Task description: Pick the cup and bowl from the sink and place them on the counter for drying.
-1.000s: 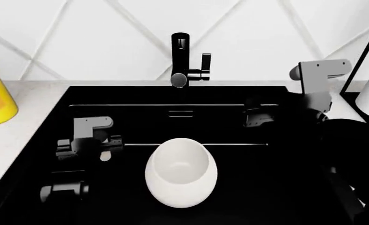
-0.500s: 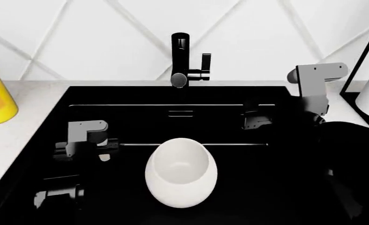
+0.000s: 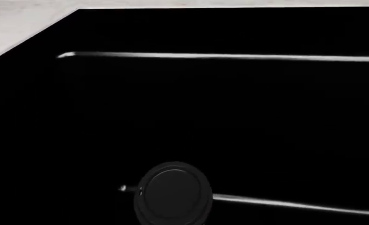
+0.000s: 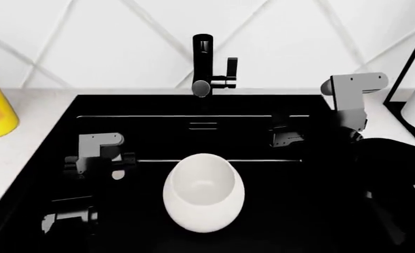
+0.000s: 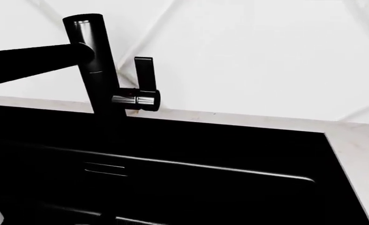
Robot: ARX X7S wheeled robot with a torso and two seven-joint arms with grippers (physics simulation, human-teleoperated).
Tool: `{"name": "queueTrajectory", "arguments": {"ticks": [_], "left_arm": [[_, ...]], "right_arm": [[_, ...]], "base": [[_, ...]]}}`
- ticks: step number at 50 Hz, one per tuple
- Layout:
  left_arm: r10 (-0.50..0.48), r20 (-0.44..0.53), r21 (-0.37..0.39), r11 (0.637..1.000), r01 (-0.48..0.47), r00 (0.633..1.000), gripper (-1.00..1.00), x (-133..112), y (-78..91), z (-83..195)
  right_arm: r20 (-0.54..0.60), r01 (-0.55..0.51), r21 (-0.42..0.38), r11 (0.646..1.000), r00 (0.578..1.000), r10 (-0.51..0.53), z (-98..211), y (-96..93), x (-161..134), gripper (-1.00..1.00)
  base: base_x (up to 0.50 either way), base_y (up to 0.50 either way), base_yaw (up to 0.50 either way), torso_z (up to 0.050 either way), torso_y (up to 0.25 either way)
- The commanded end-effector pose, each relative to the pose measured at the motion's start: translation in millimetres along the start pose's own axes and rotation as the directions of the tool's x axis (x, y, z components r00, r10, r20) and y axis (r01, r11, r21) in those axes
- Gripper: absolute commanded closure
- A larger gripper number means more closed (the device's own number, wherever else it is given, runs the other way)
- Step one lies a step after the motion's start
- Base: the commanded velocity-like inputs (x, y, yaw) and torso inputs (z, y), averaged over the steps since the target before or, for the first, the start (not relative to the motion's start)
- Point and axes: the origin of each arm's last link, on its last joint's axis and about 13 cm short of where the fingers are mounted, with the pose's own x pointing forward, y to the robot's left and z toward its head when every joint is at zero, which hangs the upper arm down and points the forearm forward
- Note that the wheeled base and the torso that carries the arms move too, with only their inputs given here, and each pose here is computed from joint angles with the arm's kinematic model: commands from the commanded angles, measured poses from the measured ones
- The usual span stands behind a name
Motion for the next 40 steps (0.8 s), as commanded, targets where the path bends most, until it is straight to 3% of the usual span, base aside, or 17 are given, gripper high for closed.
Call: {"name": "queueTrajectory", "arguments": {"ticks": [1,40], "left_arm": [[0.025,0.028,0.005,1.0,-0.025,0.999,-1.0,0.4,-0.9,0.6],[0.052,0.073,-0.002,0.999,-0.052,0.996,-1.0,1.7,-5.4,4.5]], "right_arm": [[-0.004,-0.003,0.002,1.0,1.0,0.003,-2.1,0.4,0.3,-1.0],[-0.012,-0.011,0.014,1.0,1.0,0.011,-9.2,1.7,3.8,-1.0]], "base": [[0.0,0.0,0.0,0.006,-0.111],[0.0,0.0,0.0,0.005,-0.079]]}}
